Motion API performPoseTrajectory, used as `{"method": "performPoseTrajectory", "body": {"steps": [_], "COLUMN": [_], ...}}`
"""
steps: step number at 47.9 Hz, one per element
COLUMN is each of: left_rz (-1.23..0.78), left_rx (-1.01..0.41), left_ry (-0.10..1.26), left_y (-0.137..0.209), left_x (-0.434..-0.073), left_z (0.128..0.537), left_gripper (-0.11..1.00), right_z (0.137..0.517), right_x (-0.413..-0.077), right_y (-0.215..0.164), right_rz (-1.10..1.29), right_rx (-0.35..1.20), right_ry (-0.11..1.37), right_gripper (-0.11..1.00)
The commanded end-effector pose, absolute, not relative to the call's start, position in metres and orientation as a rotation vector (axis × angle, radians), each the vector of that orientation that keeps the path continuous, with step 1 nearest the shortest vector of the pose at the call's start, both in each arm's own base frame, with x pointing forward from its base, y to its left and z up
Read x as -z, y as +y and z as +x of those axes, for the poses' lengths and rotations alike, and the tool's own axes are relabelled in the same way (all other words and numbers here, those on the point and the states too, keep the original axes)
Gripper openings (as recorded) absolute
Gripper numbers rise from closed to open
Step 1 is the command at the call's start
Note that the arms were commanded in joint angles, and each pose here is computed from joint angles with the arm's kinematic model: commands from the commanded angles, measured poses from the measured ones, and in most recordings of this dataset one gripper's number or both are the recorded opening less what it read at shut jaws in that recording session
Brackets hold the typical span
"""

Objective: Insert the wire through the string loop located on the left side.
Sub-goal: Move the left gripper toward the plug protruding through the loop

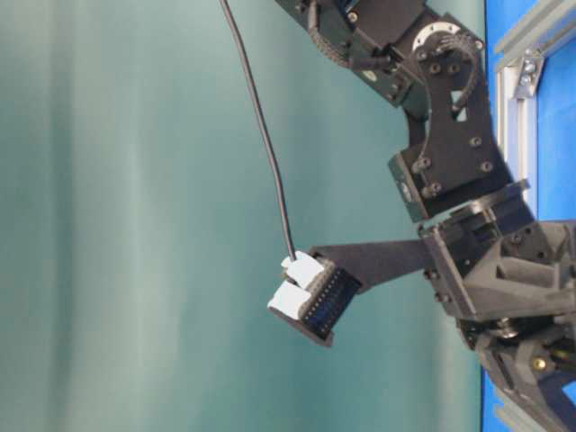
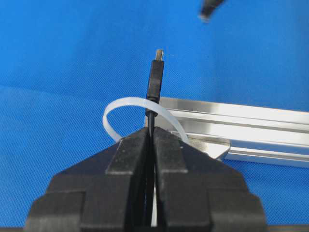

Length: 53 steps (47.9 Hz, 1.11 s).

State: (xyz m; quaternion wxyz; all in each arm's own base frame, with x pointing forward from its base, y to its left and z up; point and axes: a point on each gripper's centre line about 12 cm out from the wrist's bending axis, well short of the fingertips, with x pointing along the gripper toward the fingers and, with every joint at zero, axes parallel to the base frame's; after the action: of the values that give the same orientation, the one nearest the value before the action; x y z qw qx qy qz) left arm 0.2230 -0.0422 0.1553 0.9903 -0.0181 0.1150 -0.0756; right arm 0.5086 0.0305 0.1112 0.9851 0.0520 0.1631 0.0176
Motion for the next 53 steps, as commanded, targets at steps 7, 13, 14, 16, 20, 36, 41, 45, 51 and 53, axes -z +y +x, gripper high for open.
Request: {"method": "performPoseTrajectory", "body": {"steps": [7, 13, 14, 16, 20, 36, 41, 45, 51, 53], "left_rz": [-0.036, -0.034, -0.035, -0.035, -0.036, -0.033, -0.034, -0.033, -0.028, -0.025], "left_rx": [0.158, 0.159, 0.158, 0.158, 0.158, 0.157, 0.156, 0.153, 0.15, 0.151], "left_ry": [0.223, 0.232, 0.234, 0.237, 0.243, 0.287, 0.318, 0.355, 0.398, 0.407], "left_y": [-0.044, -0.045, -0.045, -0.045, -0.045, -0.046, -0.047, -0.047, -0.048, -0.048], "left_x": [-0.161, -0.161, -0.161, -0.16, -0.16, -0.153, -0.146, -0.137, -0.126, -0.124], "left_z": [0.227, 0.228, 0.228, 0.228, 0.23, 0.235, 0.236, 0.237, 0.242, 0.244], "left_gripper": [0.91, 0.9, 0.9, 0.9, 0.9, 0.9, 0.9, 0.9, 0.9, 0.9], "right_z": [0.514, 0.513, 0.514, 0.514, 0.514, 0.514, 0.514, 0.514, 0.514, 0.514], "right_x": [-0.129, -0.128, -0.129, -0.129, -0.129, -0.129, -0.129, -0.129, -0.129, -0.129], "right_y": [0.029, 0.029, 0.029, 0.029, 0.029, 0.029, 0.029, 0.029, 0.029, 0.029], "right_rz": [0.108, 0.108, 0.108, 0.108, 0.108, 0.108, 0.108, 0.108, 0.107, 0.108], "right_rx": [-0.035, -0.035, -0.035, -0.035, -0.035, -0.035, -0.035, -0.035, -0.036, -0.035], "right_ry": [0.28, 0.282, 0.28, 0.28, 0.28, 0.28, 0.28, 0.28, 0.279, 0.28], "right_gripper": [0.0, 0.0, 0.0, 0.0, 0.0, 0.0, 0.0, 0.0, 0.0, 0.0]}}
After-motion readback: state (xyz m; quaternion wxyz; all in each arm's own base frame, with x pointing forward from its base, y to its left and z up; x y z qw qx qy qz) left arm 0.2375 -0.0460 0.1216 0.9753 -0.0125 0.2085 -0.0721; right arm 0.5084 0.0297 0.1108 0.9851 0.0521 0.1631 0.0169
